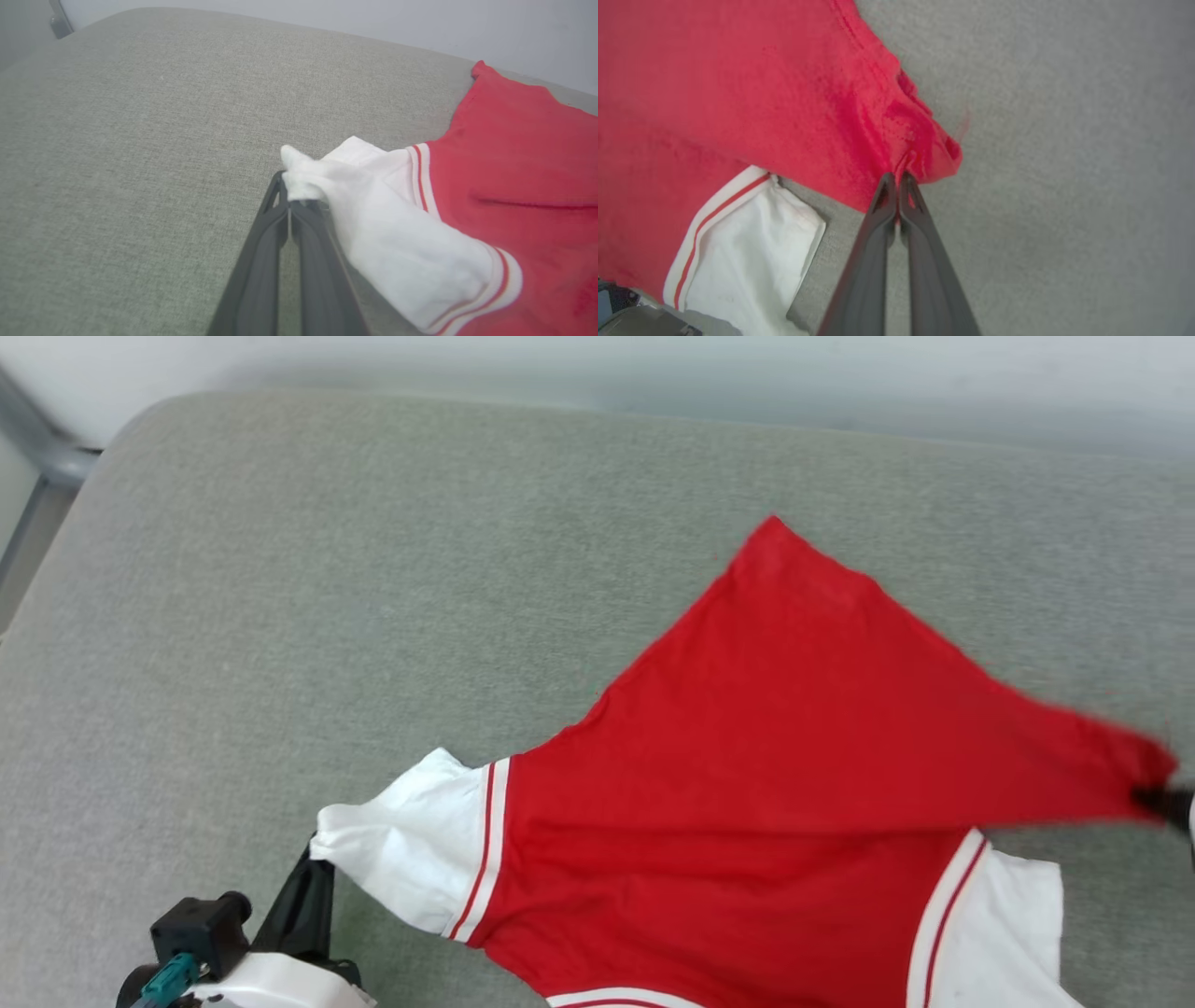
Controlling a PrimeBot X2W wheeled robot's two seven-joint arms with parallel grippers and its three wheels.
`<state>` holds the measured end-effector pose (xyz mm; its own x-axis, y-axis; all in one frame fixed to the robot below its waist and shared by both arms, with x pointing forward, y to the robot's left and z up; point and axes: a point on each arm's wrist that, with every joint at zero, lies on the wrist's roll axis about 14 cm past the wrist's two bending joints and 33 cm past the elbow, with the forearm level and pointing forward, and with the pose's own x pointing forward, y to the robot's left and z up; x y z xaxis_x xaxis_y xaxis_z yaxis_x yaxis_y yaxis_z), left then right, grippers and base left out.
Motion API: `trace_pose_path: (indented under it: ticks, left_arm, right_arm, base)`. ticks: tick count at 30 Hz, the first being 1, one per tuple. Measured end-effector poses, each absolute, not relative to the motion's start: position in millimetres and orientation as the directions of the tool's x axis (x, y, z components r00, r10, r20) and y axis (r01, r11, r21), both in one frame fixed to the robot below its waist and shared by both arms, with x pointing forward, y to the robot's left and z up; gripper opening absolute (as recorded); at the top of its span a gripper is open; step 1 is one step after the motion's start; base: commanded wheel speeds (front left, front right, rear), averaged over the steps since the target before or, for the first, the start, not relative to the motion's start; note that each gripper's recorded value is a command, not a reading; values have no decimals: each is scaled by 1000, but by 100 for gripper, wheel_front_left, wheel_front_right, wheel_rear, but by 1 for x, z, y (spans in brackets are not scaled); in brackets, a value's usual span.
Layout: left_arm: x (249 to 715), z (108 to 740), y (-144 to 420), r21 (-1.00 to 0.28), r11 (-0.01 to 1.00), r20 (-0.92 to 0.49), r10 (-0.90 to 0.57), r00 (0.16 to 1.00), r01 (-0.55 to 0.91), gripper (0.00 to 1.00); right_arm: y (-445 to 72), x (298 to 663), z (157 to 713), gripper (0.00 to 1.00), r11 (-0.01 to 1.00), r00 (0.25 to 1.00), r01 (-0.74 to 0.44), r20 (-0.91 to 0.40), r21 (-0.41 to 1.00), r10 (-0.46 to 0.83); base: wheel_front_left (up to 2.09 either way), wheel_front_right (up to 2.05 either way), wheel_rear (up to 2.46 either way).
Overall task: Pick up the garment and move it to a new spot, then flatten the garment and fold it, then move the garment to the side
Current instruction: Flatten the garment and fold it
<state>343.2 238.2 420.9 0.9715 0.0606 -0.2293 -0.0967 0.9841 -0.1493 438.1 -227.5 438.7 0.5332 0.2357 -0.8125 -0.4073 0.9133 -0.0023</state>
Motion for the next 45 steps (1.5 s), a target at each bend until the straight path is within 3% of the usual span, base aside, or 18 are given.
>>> trace_pose_path:
  ticks: [12,15,16,17,19,26,31,37,45]
  left_arm:
    - [343,434,228,-156,986,-199,22,980,-54,0]
    - [343,434,227,-154,987,-200,18,980,-50,0]
    - [343,434,227,-153,987,-201,16,980,-47,0]
    - [343,434,227,-152,987,-201,14,980,-45,0]
    - [343,434,226,-152,988,-202,9,979,-40,0]
    - [342,436,224,-153,988,-199,1,980,-32,0]
    - [344,435,224,-153,988,-202,1,979,-33,0]
    - [350,433,222,-157,987,-207,-2,978,-31,0]
    - [359,427,222,-162,986,-212,6,977,-42,0]
  right_arm:
    - [-258,276,364,0,960,243,-242,-949,139,199]
    - [-256,259,357,0,964,226,-208,-951,165,212]
    - [-254,257,356,44,965,226,-197,-950,174,217]
    - [-253,260,357,100,965,252,-188,-941,181,225]
    - [-252,268,363,100,968,306,-167,-923,188,232]
    - [-254,353,435,100,971,631,-192,-740,141,233]
    - [-237,407,492,100,957,754,-277,-599,81,269]
    - [-193,450,515,100,911,746,-412,-568,17,348]
    - [-147,487,478,100,852,593,-524,-726,-21,347]
  base:
    - [0,0,0]
    - [0,0,0]
    - [0,0,0]
    - [0,0,0]
    - [0,0,0]
    - [0,0,0]
    - [0,0,0]
    - [0,0,0]
    - [0,0,0]
